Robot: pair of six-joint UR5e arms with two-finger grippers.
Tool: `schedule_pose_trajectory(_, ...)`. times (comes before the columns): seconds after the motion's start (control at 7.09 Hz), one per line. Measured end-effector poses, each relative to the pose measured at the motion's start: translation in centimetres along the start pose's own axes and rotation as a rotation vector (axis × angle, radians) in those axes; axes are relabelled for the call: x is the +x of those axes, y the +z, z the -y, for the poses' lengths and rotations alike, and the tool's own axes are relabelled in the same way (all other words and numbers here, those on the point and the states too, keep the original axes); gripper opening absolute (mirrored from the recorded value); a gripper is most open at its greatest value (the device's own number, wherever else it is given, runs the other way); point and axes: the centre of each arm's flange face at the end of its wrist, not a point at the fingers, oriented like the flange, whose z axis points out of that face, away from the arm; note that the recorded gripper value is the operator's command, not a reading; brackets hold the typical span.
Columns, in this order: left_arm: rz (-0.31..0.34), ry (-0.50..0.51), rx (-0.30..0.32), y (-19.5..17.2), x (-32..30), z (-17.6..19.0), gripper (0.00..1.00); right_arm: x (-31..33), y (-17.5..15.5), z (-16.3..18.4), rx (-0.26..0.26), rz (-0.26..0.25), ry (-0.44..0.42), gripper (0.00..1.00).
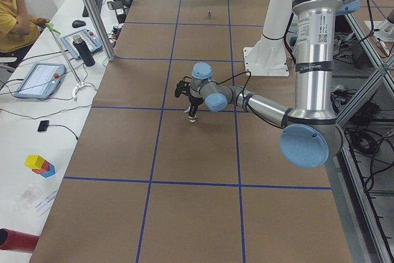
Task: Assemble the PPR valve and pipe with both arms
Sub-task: 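Carry the white pipe piece with the left gripper to the table centre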
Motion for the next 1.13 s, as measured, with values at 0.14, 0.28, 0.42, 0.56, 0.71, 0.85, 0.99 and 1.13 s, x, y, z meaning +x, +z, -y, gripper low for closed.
schedule_pose_trajectory(0.14, -0.001, -0.040, 0.000, -1.2, 3.0, 2.1, 0.00, 0.0, 0.0, 0.0, 0.000, 0.000, 0.000, 1.00)
schedule_pose_trajectory(0.28, -0.013, -0.093, -0.003, -2.2, 7.4, 4.3, 0.00, 0.0, 0.0, 0.0, 0.000, 0.000, 0.000, 1.00)
schedule_pose_trajectory(0.42, -0.035, -0.138, -0.021, -2.5, 13.1, 5.7, 0.00, 0.0, 0.0, 0.0, 0.000, 0.001, 0.000, 1.00)
schedule_pose_trajectory(0.56, -0.047, -0.180, -0.041, -2.7, 19.8, 6.4, 0.00, 0.0, 0.0, 0.0, -0.001, 0.000, 0.001, 1.00)
schedule_pose_trajectory(0.71, -0.049, -0.235, -0.049, -2.9, 26.5, 7.2, 0.00, 0.0, 0.0, 0.0, -0.001, 0.000, 0.001, 1.00)
schedule_pose_trajectory(0.85, -0.047, -0.296, -0.049, -2.5, 32.5, 8.2, 0.00, 0.0, 0.0, 0.0, -0.001, 0.001, 0.001, 1.00)
schedule_pose_trajectory(0.99, -0.039, -0.341, -0.043, -1.8, 36.8, 9.5, 0.00, 0.0, 0.0, 0.0, -0.001, 0.001, 0.001, 1.00)
schedule_pose_trajectory(1.13, -0.026, -0.374, -0.041, -0.8, 40.0, 11.0, 0.00, 0.0, 0.0, 0.0, -0.001, 0.001, 0.001, 1.00)
